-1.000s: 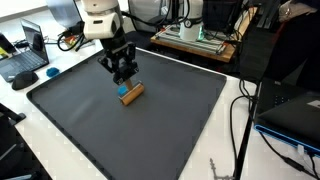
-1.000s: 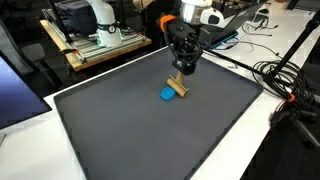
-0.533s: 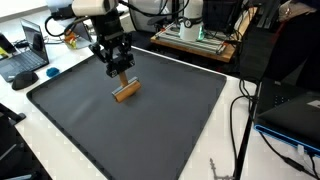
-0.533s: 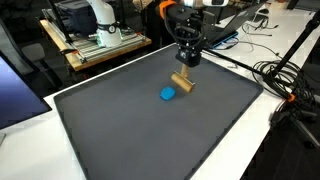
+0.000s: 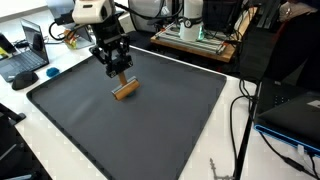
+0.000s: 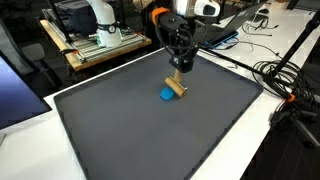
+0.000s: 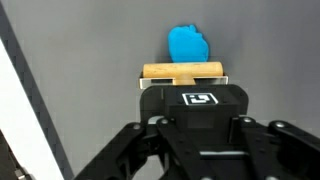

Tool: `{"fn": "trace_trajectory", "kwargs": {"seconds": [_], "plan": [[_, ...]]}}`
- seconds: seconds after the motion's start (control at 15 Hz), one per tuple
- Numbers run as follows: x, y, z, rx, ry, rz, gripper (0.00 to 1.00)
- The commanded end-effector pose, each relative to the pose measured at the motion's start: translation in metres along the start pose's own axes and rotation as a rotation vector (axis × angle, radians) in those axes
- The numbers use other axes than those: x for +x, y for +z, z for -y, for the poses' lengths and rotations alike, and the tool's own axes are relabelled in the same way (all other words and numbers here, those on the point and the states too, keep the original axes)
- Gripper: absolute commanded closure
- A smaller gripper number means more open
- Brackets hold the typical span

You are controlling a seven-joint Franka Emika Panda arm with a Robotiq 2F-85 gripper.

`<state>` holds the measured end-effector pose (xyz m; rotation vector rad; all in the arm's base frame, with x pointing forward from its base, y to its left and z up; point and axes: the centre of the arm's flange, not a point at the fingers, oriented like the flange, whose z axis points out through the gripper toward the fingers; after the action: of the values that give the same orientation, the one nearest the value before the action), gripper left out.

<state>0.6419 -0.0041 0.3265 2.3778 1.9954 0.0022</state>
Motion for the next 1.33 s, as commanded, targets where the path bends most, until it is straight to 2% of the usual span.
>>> {"fn": "trace_trajectory", "kwargs": {"seconds": [0.0, 0.8, 1.27], "plan": [[-0.009, 0.005, 0.0, 0.011, 0.012, 0.012, 0.79], [-0.018, 0.041, -0.004, 0.048, 0.053, 0.04, 0.79], [-0.028, 0.044, -0.004, 0.051, 0.075, 0.048, 0.79]]}}
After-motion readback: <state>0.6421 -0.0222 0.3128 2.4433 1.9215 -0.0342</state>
